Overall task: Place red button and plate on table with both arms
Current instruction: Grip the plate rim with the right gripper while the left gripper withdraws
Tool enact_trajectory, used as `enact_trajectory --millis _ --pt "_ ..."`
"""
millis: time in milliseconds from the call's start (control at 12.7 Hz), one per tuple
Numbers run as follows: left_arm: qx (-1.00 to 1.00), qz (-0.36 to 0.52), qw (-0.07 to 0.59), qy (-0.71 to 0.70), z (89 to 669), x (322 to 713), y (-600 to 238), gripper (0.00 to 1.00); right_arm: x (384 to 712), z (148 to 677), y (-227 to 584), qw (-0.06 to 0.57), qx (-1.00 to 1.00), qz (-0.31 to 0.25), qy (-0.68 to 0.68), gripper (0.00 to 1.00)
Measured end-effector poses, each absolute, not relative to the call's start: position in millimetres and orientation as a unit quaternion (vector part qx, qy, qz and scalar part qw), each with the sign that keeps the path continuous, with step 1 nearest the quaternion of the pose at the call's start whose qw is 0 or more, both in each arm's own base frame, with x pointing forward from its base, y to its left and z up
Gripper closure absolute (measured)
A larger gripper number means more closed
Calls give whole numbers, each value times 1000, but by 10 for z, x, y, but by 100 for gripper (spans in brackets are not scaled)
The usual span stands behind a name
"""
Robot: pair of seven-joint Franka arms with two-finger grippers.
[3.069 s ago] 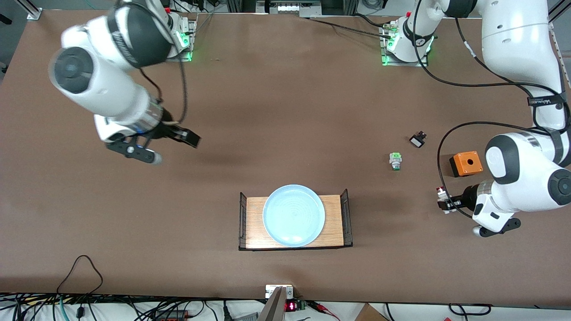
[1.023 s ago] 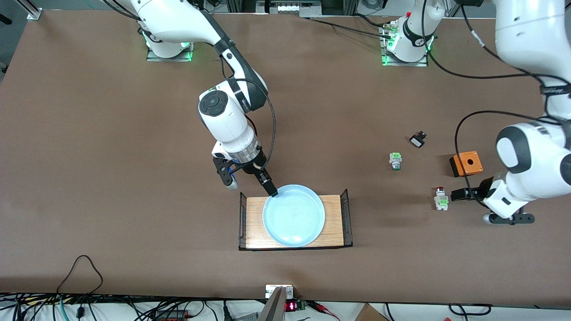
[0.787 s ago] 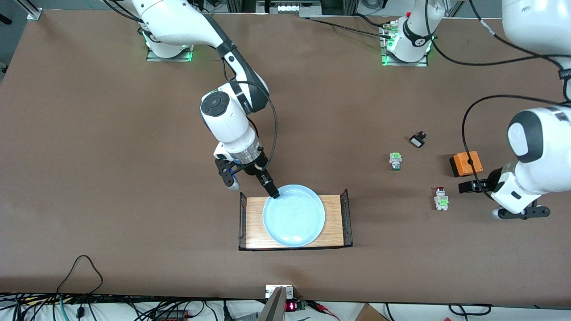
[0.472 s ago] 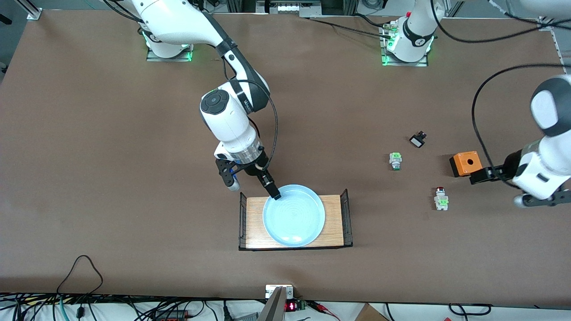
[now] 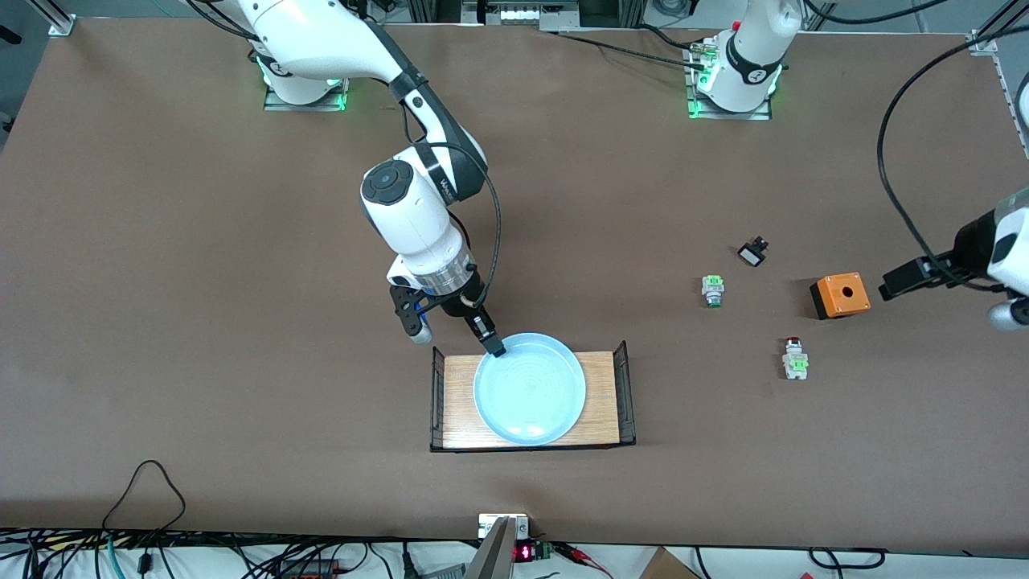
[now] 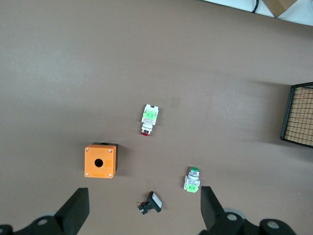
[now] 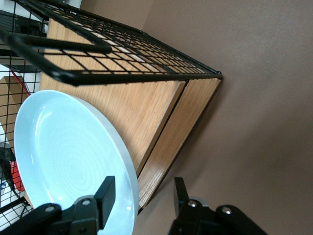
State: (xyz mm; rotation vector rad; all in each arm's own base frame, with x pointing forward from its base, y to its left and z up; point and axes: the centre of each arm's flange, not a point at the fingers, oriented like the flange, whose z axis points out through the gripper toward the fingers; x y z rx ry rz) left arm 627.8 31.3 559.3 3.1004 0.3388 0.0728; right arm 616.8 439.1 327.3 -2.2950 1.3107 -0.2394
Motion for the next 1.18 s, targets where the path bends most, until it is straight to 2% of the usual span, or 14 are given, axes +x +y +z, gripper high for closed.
enact_trajectory --millis 79,157,236,315,472,551,630,708,944,1181 --pt "994 27 13 108 5695 6227 324 0 6167 3272 4393 241 -839 -87 479 48" --pt "994 28 14 108 5786 6168 337 0 6167 3270 4394 241 -839 -87 479 48" --pt "994 27 11 107 5865 6111 352 0 6167 3270 4394 241 -839 -87 479 56" --pt "994 25 9 105 5941 6052 348 0 6166 3269 4395 241 -839 -87 479 56" --pt "995 30 9 94 6096 5961 287 0 6164 3270 4398 241 -840 -87 479 76" --pt "996 33 11 84 6171 5916 239 0 6164 3269 4398 241 -840 -87 479 76" --pt "997 32 13 71 6232 5865 196 0 6162 3271 4402 241 -840 -87 479 83" --pt "998 31 14 59 6285 5820 173 0 6150 3271 4420 242 -840 -87 478 96" --pt "998 37 20 42 6378 5766 164 0 6110 3309 4499 245 -842 -86 473 97" --pt "999 41 22 23 6420 5742 149 0 6153 3587 4572 234 -848 -74 469 97"
